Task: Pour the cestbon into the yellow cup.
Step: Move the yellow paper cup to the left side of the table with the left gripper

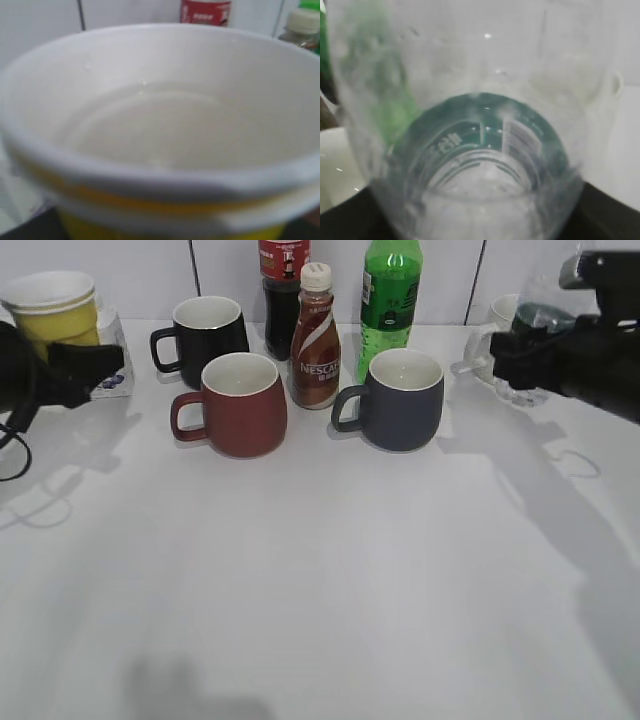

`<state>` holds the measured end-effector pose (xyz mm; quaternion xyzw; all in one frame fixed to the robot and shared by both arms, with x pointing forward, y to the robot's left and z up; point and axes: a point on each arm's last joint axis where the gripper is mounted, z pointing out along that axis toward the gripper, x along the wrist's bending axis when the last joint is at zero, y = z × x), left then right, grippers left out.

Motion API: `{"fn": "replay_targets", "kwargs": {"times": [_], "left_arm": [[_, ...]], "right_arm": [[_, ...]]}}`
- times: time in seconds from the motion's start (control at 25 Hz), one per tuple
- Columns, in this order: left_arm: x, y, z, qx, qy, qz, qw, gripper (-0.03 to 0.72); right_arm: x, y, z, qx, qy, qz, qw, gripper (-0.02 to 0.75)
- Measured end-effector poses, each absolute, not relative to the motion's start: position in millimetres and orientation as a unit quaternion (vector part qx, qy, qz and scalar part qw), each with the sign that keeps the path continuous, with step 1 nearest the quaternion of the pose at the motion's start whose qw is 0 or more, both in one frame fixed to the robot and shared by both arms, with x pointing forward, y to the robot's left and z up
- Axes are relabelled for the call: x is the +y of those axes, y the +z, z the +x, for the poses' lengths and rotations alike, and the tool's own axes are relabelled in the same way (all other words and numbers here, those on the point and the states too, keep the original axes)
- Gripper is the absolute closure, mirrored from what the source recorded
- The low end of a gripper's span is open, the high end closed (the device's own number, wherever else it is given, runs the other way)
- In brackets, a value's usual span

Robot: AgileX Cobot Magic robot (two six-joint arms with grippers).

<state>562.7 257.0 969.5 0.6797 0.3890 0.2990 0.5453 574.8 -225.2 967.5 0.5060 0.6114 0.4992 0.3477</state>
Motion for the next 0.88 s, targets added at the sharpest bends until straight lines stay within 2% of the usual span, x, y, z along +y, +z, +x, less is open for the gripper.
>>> {"fn": "replay_targets", "kwargs": {"times": [0.48,0.88], "left_arm": [[261.0,922.9,577.7,0.403,0.313,0.664,0.547,0.253],[258.4,886.9,580.9,0.390,0.308,0.661,0.562,0.253]], "right_arm": [[-227.7,945.8,579.8,0.632,0.462,0.507,0.361,0.289],[-227.6,947.5,580.7,0.628,0.469,0.499,0.370,0.289]]}}
